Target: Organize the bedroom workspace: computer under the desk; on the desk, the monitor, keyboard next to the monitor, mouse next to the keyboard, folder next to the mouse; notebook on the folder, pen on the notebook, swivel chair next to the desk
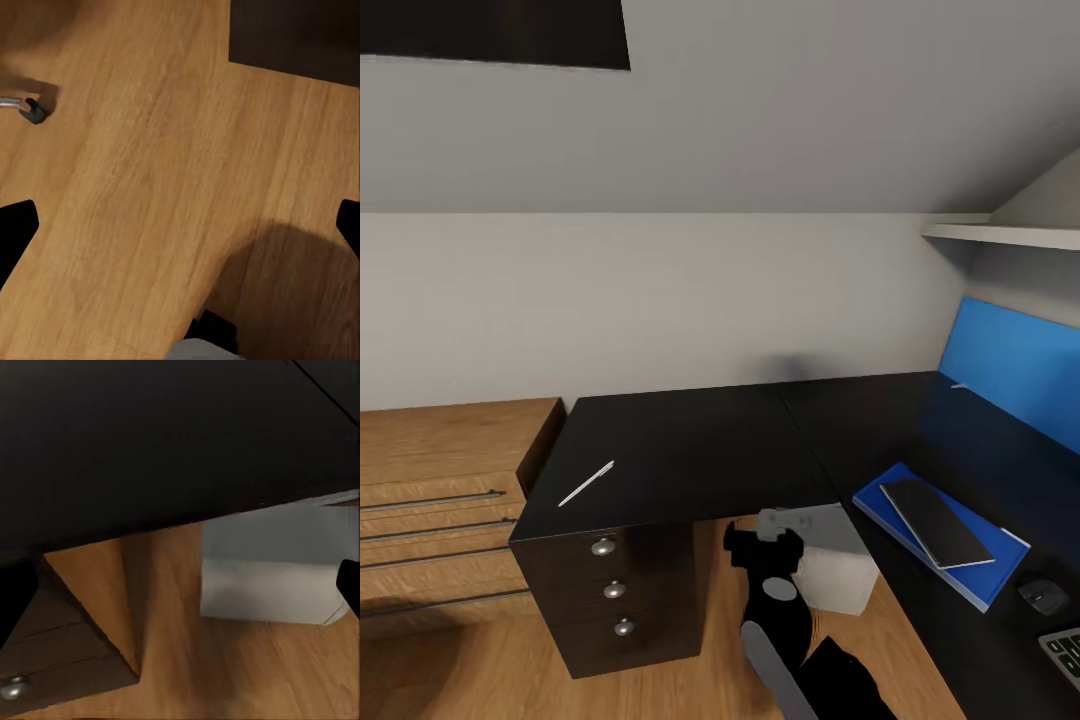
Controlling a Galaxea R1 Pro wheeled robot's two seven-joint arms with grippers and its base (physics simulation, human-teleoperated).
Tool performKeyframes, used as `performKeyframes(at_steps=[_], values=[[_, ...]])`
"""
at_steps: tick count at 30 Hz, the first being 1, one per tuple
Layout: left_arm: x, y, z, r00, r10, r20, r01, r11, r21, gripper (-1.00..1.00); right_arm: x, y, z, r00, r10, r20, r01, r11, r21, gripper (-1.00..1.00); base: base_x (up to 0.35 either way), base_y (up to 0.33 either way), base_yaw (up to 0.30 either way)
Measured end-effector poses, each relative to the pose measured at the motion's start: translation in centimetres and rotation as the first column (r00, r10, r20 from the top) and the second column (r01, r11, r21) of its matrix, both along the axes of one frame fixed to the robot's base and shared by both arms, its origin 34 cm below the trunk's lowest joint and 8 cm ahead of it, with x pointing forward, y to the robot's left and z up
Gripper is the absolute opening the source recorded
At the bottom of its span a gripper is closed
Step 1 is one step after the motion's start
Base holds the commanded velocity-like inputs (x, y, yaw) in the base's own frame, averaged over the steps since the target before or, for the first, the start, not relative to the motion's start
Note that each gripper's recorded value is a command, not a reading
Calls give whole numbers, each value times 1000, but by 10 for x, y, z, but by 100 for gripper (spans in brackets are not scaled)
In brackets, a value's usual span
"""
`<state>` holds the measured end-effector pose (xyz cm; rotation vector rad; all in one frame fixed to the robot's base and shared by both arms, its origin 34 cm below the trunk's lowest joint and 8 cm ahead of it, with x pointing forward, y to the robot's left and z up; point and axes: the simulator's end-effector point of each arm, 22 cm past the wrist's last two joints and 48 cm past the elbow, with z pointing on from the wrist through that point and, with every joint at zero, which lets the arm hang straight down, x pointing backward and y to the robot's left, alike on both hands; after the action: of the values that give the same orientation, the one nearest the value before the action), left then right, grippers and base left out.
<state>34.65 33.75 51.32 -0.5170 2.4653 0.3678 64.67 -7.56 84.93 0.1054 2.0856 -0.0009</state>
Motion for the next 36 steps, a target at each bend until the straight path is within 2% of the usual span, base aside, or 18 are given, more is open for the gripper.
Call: performKeyframes(at_steps=[4,6,11,16,19,29,36], values=[[5,3,5,999,6,36,-7,1000,10,100,-10,28,4,997,75,28,-74,997,-33,100,0,0,0],[6,3,5,999,7,42,-8,1000,12,100,-11,33,7,995,87,44,-85,996,-37,100,0,0,0],[7,3,6,999,8,47,-9,1000,13,100,-12,40,11,993,96,68,-94,995,-34,100,0,0,17],[6,3,6,999,8,45,-9,1000,13,100,-12,41,12,992,96,76,-94,995,-28,100,0,0,195],[5,3,5,999,8,43,-9,1000,13,100,-9,42,19,990,75,115,-77,997,8,100,0,0,252],[4,3,4,999,8,39,-9,1000,12,100,-8,42,18,990,72,120,-74,997,16,100,0,0,257],[3,2,3,999,9,35,-9,1000,12,100,-13,52,17,988,97,119,-99,995,11,100,0,0,257]])
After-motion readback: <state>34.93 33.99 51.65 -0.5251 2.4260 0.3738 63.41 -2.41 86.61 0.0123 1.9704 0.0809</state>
